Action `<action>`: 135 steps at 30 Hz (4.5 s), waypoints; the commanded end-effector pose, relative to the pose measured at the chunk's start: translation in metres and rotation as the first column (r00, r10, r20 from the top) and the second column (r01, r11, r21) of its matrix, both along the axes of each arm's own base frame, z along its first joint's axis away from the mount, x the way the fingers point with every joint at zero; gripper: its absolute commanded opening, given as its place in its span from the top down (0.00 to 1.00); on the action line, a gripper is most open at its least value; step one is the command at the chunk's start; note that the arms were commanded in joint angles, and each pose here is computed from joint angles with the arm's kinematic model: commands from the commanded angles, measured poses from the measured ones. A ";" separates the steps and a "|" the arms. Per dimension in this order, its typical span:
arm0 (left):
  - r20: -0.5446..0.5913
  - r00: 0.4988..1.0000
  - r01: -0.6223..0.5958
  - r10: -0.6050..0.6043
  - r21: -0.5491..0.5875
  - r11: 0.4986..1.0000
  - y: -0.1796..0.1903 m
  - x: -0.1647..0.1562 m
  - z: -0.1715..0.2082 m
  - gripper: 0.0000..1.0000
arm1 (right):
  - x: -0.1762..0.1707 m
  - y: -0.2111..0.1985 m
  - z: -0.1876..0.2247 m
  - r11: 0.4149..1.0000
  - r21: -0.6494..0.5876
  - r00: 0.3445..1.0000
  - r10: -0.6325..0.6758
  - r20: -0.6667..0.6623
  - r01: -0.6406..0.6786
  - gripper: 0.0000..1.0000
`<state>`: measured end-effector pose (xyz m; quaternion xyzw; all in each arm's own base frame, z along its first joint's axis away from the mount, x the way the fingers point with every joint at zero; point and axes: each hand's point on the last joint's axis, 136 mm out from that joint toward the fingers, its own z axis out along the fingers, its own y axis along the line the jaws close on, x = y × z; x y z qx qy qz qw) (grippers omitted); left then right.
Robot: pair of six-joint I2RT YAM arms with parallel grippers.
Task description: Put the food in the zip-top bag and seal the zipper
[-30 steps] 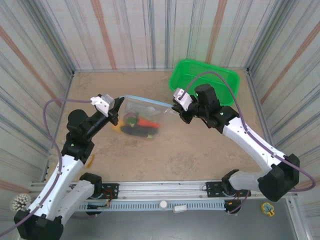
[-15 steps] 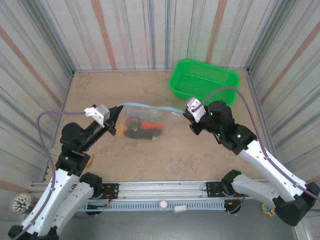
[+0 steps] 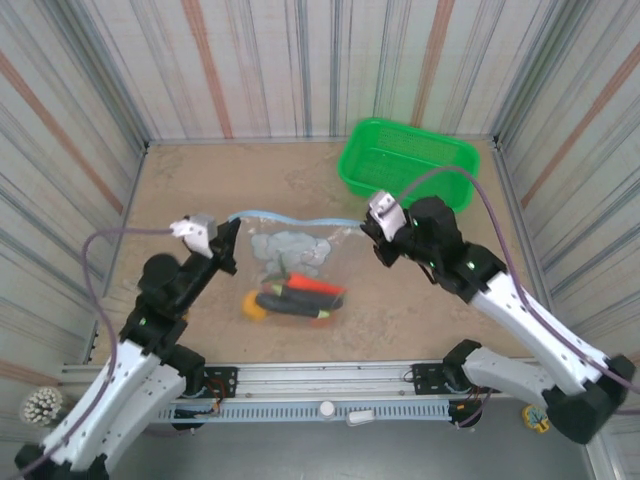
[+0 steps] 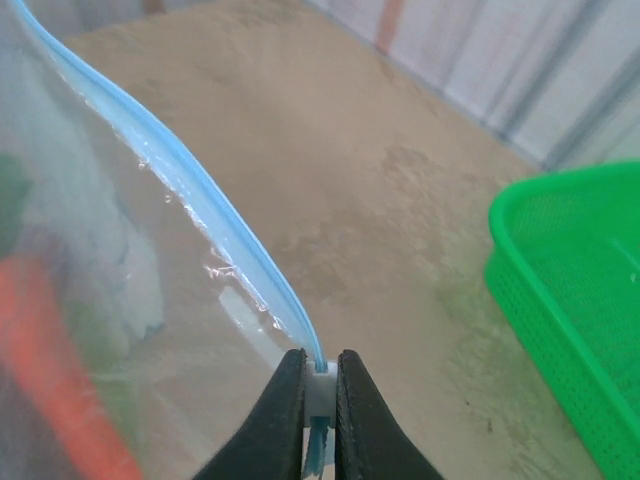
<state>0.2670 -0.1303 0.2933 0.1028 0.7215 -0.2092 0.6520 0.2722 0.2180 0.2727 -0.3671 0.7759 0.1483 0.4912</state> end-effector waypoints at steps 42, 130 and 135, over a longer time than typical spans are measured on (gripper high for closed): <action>-0.231 0.837 -0.432 0.495 0.275 0.859 0.075 0.129 -0.029 0.01 | 0.053 -0.064 -0.040 0.922 0.078 0.925 -0.375 -0.063 0.379 0.01; -0.202 0.902 -0.301 0.382 0.339 0.891 0.119 0.129 -0.202 0.01 | 0.124 -0.229 -0.192 0.656 0.225 0.688 -0.717 -0.114 0.721 0.01; -0.205 0.901 -0.301 0.382 0.340 0.891 0.119 0.129 -0.203 0.01 | 0.123 -0.230 -0.192 0.654 0.224 0.686 -0.719 -0.115 0.723 0.01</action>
